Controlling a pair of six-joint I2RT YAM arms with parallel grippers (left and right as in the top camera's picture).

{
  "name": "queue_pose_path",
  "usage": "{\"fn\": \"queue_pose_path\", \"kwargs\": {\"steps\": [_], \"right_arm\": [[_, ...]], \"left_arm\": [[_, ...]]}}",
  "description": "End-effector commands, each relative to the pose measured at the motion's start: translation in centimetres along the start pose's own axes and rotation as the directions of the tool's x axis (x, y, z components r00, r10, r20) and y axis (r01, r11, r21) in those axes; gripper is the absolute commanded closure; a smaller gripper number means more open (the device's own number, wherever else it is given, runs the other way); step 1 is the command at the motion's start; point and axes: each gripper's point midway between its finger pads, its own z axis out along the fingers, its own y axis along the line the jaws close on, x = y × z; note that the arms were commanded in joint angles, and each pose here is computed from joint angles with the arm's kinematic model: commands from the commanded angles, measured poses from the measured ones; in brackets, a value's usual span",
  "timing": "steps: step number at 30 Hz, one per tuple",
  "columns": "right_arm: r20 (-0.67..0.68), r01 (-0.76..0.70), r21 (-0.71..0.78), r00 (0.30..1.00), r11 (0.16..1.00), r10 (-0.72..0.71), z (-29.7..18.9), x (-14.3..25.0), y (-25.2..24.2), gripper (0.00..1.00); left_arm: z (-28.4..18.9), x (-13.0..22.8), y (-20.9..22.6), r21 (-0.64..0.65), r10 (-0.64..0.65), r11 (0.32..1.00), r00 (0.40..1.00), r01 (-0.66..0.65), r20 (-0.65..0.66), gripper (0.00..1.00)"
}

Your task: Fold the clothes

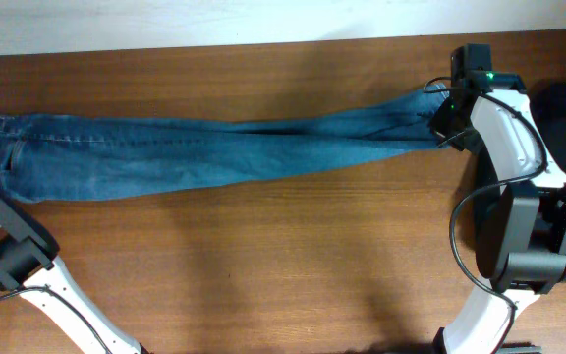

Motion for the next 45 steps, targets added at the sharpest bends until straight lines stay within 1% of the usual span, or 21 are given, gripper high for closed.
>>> {"fn": "queue_pose_path", "kwargs": {"steps": [1, 3, 4, 5, 6, 12, 20, 23, 26, 32, 36, 39, 42, 45], "right_arm": [[0.061, -0.013, 0.026, 0.998, 1.0, 0.011, -0.4, -1.4, -0.3, 0.89], [0.078, -0.018, 0.013, 0.997, 1.0, 0.017, -0.5, -1.9, 0.1, 0.93], [0.089, -0.021, 0.004, 0.996, 1.0, 0.021, -0.7, -2.2, 0.3, 0.96], [0.098, -0.024, -0.005, 0.995, 1.0, 0.024, -0.9, -2.5, 0.5, 0.96], [0.112, -0.032, -0.015, 0.993, 0.999, 0.034, -1.2, -3.0, 0.7, 0.96], [0.149, -0.136, -0.021, 0.979, 0.991, 0.137, -2.9, -4.4, 0.5, 0.96], [0.141, -0.152, 0.028, 0.979, 0.988, 0.146, -5.3, -4.5, -0.7, 0.96], [0.137, -0.215, 0.091, 0.97, 0.972, 0.201, -5.4, -3.8, -2.1, 0.96], [0.135, -0.235, 0.122, 0.967, 0.964, 0.218, -5.4, -3.4, -2.8, 0.96], [0.141, -0.276, 0.124, 0.956, 0.953, 0.259, -5.4, -3.4, -3.0, 0.96], [0.17, -0.293, 0.086, 0.946, 0.952, 0.276, -5.4, -4.3, -2.3, 0.96], [0.181, -0.339, 0.07, 0.929, 0.938, 0.322, -5.2, -4.6, -2.2, 0.96], [0.176, -0.363, 0.079, 0.922, 0.928, 0.346, -5.1, -4.4, -2.6, 0.96], [0.155, -0.39, 0.123, 0.916, 0.912, 0.371, -5.0, -3.7, -3.8, 0.96]], "left_arm": [[0.2, 0.3, -0.3, -0.002, 0.02, 1.0, 1.0, -0.02, -0.015, 0.23], [-0.2, 0.1, -0.7, 0.003, 0.024, 1.0, 1.0, -0.024, -0.015, 0.23], [-0.4, -0.1, -0.8, 0.004, 0.025, 1.0, 1.0, -0.025, -0.012, 0.21], [-0.6, -0.3, -1.0, 0.006, 0.027, 1.0, 1.0, -0.027, -0.009, 0.18], [-0.9, -0.7, -1.2, 0.008, 0.028, 1.0, 1.0, -0.028, -0.004, 0.17], [-1.5, -0.9, -1.7, 0.014, 0.034, 0.999, 0.999, -0.034, -0.01, 0.16], [-1.5, -0.3, -1.7, 0.015, 0.035, 0.999, 0.999, -0.035, -0.037, 0.16], [-1.6, -0.1, -1.7, 0.015, 0.036, 0.999, 0.998, -0.035, -0.044, 0.16], [-1.6, -0.1, -1.7, 0.015, 0.036, 0.999, 0.998, -0.035, -0.044, 0.16], [-1.6, -0.1, -1.7, 0.015, 0.036, 0.999, 0.998, -0.035, -0.043, 0.16], [-1.6, -0.1, -1.7, 0.015, 0.036, 0.999, 0.998, -0.035, -0.044, 0.16], [-1.6, -0.1, -1.7, 0.015, 0.036, 0.999, 0.998, -0.035, -0.044, 0.16], [-1.6, -0.1, -1.7, 0.015, 0.036, 0.999, 0.998, -0.035, -0.044, 0.16], [-1.6, -0.1, -1.7, 0.015, 0.036, 0.999, 0.998, -0.035, -0.044, 0.16]]}}
